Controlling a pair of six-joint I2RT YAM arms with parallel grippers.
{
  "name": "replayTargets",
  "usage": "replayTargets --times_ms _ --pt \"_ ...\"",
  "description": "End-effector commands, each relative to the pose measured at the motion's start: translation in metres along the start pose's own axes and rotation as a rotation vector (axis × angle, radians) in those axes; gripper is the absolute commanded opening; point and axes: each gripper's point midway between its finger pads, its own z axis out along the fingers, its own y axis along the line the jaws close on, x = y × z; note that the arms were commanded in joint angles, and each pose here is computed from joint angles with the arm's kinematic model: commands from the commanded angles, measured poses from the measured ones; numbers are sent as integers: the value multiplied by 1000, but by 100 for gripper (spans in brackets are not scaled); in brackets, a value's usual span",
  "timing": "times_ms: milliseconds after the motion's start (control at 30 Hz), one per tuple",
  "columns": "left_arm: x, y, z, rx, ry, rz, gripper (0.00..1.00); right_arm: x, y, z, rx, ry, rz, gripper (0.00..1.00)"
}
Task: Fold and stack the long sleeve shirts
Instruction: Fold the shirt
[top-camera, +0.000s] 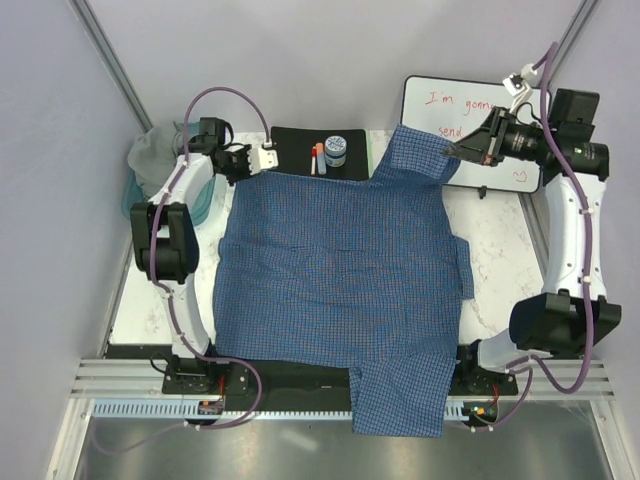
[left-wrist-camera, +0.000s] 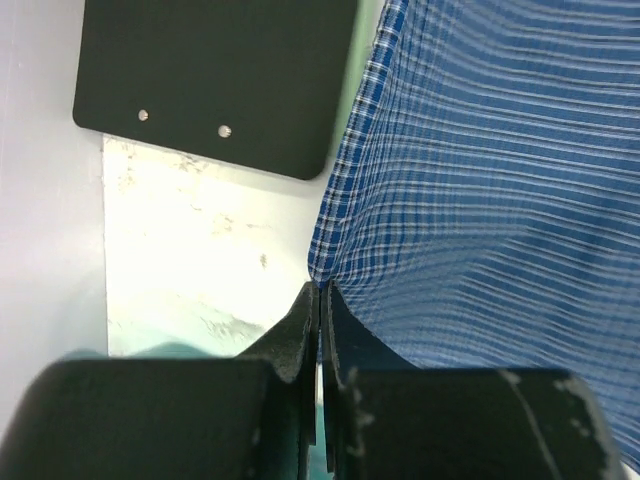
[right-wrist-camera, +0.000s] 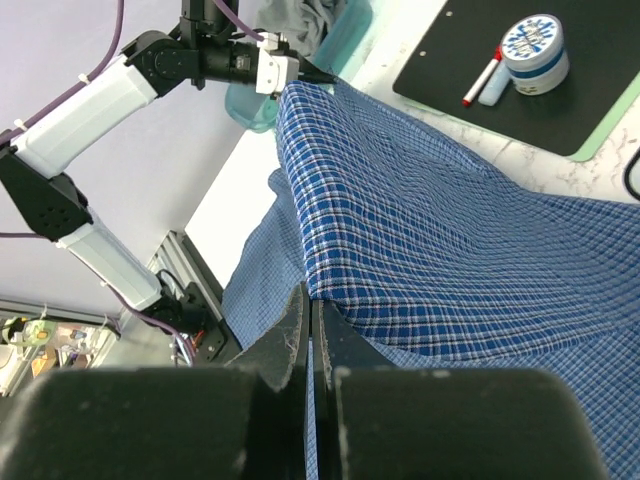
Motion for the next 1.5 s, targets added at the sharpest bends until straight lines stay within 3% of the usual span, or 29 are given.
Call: replayTargets --times_ms 0,400,700,967,1467 --pt "-25 -7 -48 -51 -12 74 2 6 41 -18 -56 -28 -59 0" --pt "-28 -98 -94 1 17 124 2 57 78 -48 27 -36 -96 0" --pt "-29 -143 -108 21 21 137 2 88 93 -65 105 -1 -103 0" --pt "-20 -197 -101 112 52 144 2 106 69 -69 219 30 -123 0" --pt "-13 -227 -94 192 99 69 5 101 48 -62 229 67 -121 0"
